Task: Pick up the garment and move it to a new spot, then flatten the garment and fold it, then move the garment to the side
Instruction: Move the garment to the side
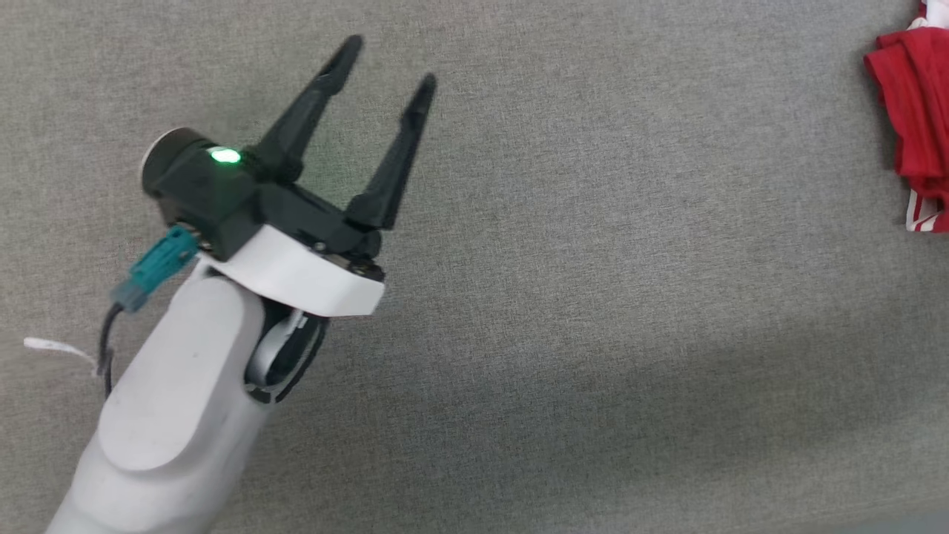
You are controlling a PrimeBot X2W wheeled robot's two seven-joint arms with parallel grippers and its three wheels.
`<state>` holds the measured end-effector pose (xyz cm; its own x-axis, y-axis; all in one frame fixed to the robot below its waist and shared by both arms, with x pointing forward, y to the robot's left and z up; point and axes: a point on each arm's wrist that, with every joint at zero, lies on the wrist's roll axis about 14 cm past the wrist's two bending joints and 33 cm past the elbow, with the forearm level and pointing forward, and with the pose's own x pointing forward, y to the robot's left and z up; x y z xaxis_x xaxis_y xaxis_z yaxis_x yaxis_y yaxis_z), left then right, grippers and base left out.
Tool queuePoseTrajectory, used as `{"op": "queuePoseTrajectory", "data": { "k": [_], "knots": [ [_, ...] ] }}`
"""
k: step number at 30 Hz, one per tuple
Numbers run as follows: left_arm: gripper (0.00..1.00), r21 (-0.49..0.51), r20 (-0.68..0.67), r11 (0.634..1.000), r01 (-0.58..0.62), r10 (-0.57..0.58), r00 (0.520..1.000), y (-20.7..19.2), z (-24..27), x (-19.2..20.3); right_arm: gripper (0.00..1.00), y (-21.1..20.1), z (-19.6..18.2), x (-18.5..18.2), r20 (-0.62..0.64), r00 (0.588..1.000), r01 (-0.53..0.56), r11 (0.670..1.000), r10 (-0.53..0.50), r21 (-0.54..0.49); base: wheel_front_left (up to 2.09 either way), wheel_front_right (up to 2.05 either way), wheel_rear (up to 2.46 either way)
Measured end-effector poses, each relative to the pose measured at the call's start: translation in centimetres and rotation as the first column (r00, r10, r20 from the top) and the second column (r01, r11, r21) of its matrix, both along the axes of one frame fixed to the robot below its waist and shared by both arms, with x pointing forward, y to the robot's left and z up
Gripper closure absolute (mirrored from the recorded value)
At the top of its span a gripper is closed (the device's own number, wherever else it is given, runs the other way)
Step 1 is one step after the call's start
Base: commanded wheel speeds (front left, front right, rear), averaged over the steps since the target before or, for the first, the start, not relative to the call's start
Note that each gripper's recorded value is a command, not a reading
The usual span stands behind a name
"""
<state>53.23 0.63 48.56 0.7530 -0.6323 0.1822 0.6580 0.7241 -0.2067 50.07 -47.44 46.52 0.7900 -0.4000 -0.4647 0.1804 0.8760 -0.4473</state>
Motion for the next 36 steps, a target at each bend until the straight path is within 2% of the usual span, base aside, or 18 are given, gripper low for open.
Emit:
{"op": "queuePoseTrajectory", "data": {
  "k": [7,15,23,36],
  "knots": [
    [0.00,-0.007,-0.003,0.996,-0.083,0.083,0.997,2.5,0.5,0.3,0.00,0.8,1.6,0.8,0.115,0.993,-0.010,0.999,0.006,0.036,0.00,0.00,0.00],
    [0.00,0.010,0.011,0.984,-0.179,0.179,0.984,5.4,1.4,-0.2,0.00,3.5,3.6,1.6,0.279,0.959,-0.080,0.992,0.050,0.097,0.00,0.00,0.00],
    [0.00,0.021,0.041,0.959,-0.281,0.280,0.959,8.6,3.0,-1.3,0.00,8.3,4.0,1.5,0.400,0.909,-0.199,0.967,0.121,0.160,0.00,0.00,0.00],
    [0.00,0.037,0.085,0.902,-0.430,0.426,0.901,13.5,5.4,-5.2,0.00,15.5,6.8,-0.5,0.550,0.803,-0.386,0.904,0.230,0.186,0.00,0.00,0.00]
  ]
}}
